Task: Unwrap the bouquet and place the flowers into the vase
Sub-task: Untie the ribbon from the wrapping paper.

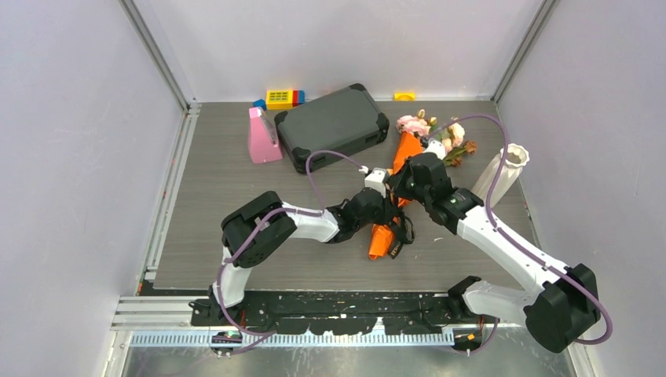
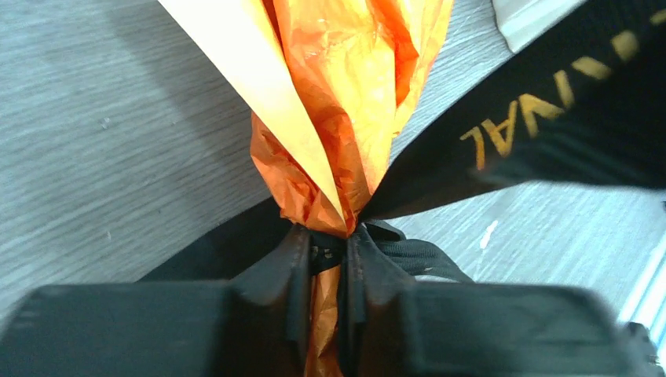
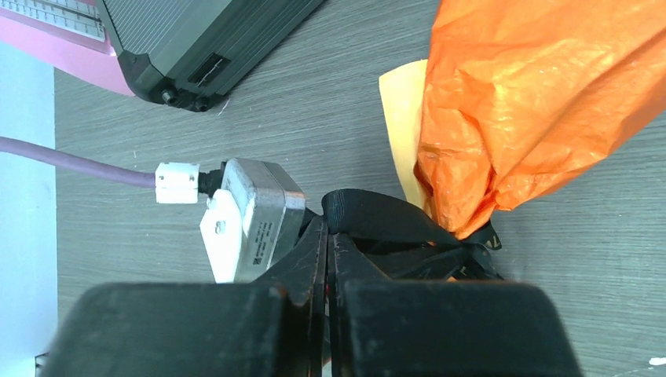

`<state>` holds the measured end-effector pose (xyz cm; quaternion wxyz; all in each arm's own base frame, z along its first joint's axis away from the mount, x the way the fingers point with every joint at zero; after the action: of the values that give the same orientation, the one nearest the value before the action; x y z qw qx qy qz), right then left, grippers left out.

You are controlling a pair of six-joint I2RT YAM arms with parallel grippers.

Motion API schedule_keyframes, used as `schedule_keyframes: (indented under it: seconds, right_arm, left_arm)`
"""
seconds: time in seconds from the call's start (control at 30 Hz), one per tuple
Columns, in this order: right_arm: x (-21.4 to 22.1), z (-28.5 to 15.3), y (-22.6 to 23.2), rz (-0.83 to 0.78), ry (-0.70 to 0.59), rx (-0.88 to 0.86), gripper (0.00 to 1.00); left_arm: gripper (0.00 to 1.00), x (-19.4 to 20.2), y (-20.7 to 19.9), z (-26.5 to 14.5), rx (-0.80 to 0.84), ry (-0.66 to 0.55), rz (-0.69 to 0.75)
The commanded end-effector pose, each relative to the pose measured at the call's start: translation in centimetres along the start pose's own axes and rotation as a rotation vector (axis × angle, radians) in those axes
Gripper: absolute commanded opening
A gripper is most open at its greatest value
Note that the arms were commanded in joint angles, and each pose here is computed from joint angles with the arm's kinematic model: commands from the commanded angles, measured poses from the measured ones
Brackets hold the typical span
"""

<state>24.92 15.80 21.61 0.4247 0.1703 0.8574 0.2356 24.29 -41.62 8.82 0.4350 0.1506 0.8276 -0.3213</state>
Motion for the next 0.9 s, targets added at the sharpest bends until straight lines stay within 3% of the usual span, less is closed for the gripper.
schedule_keyframes:
  seconds: [0.0, 0.03, 0.1, 0.2, 0.33, 0.67, 0.87]
  right_arm:
    - [-2.7, -2.5, 2.2, 0.019, -0.090, -0.086, 0.09]
    - [-2.9, -2.8, 2.2, 0.015, -0.093, -0.087, 0.12]
    - [-3.5, -4.3, 2.4, 0.004, -0.109, -0.099, 0.27]
    - [-4.5, -6.2, 2.4, -0.027, -0.137, -0.105, 0.55]
    - [-5.6, -8.6, 2.0, -0.057, -0.198, -0.091, 0.77]
    - [-7.4, -13.5, 2.1, -0.092, -0.361, -0.232, 0.92]
    - [-7.8, -14.8, 1.7, -0.070, -0.457, -0.285, 0.95]
  left_arm:
    - [0.06, -2.6, -1.0, -1.3, 0.082, -0.071, -0.057]
    - [0.00, -3.3, -1.2, -1.7, 0.114, -0.078, -0.081]
    - [0.00, -5.1, -1.5, -2.6, 0.176, -0.102, -0.122]
    - [0.00, -8.4, -1.7, -4.7, 0.244, -0.131, -0.139]
    - [0.00, -12.4, -2.4, -7.8, 0.355, -0.131, -0.141]
    - [0.00, -21.0, -6.8, -14.2, 0.618, -0.157, -0.094]
    - [0.00, -21.2, -7.0, -13.0, 0.679, -0.237, -0.196]
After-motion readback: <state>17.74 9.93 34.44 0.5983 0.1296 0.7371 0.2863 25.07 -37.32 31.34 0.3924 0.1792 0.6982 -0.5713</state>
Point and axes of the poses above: each gripper's point midway between its finger pads, its own z axis out along the fingers, its own y axis along the line the jaws close on, x = y × z, the point moved 7 cm from there along -z, back along the fingers, and after that the axes turned 5 degrees about z, right-handed, at the moved point
